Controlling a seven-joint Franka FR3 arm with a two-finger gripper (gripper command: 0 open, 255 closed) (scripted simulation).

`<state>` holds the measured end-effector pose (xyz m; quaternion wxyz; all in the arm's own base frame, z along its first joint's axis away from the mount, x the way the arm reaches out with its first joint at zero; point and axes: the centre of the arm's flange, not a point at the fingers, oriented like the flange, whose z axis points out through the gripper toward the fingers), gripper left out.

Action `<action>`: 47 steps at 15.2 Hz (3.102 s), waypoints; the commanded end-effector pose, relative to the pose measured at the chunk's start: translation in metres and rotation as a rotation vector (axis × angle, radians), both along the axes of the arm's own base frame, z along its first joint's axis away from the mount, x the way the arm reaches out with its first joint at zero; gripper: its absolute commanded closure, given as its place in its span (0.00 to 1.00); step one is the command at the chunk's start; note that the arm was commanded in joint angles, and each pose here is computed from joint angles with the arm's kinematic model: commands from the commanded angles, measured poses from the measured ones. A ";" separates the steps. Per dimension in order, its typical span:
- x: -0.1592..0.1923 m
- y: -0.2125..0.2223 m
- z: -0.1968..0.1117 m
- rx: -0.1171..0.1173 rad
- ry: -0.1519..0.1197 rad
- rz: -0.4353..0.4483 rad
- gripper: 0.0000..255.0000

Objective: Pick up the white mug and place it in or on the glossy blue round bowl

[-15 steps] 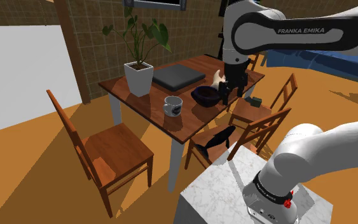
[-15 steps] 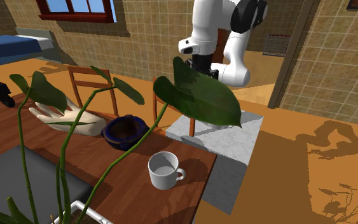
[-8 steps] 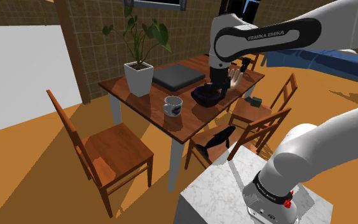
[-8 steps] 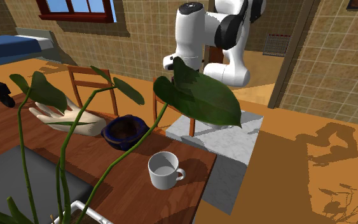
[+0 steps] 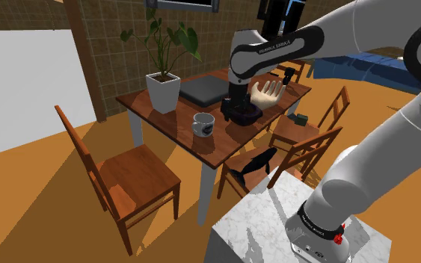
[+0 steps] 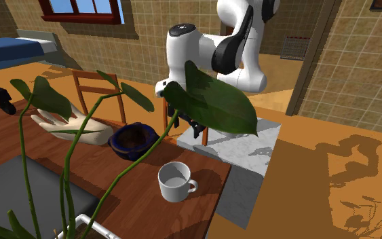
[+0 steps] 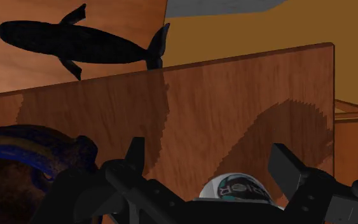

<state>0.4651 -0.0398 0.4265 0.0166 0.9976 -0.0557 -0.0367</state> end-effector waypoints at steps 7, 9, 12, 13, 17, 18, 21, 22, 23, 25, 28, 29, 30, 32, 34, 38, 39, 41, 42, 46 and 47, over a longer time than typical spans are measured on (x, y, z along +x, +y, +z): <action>0.088 -0.012 -0.038 0.055 -0.075 0.012 0.00; 0.110 -0.014 -0.047 0.069 -0.093 0.015 0.00; 0.119 -0.015 -0.061 0.074 -0.100 0.016 0.00; 0.119 -0.015 -0.066 0.074 -0.100 0.016 0.00; 0.119 -0.014 -0.087 0.074 -0.100 0.016 0.00; 0.119 -0.013 -0.090 0.074 -0.100 0.016 0.00; 0.119 -0.013 -0.090 0.074 -0.100 0.016 0.00; 0.119 -0.013 -0.090 0.074 -0.100 0.016 0.00; 0.119 -0.013 -0.090 0.074 -0.100 0.016 0.00; 0.119 -0.013 -0.090 0.074 -0.100 0.016 0.00; 0.119 -0.013 -0.090 0.074 -0.100 0.016 1.00; 0.119 -0.013 -0.090 0.074 -0.100 0.016 1.00; 0.119 -0.013 -0.090 0.074 -0.100 0.016 1.00; 0.119 -0.013 -0.090 0.074 -0.100 0.016 1.00; 0.119 -0.013 -0.090 0.074 -0.100 0.016 1.00; 0.119 -0.013 -0.075 0.074 -0.100 0.016 1.00; 0.119 -0.013 -0.069 0.074 -0.100 0.016 1.00; 0.119 -0.013 -0.059 0.074 -0.100 0.016 1.00; 0.119 -0.013 -0.053 0.074 -0.100 0.016 1.00; 0.119 -0.013 -0.032 0.074 -0.100 0.016 1.00; 0.119 -0.013 -0.027 0.074 -0.100 0.016 1.00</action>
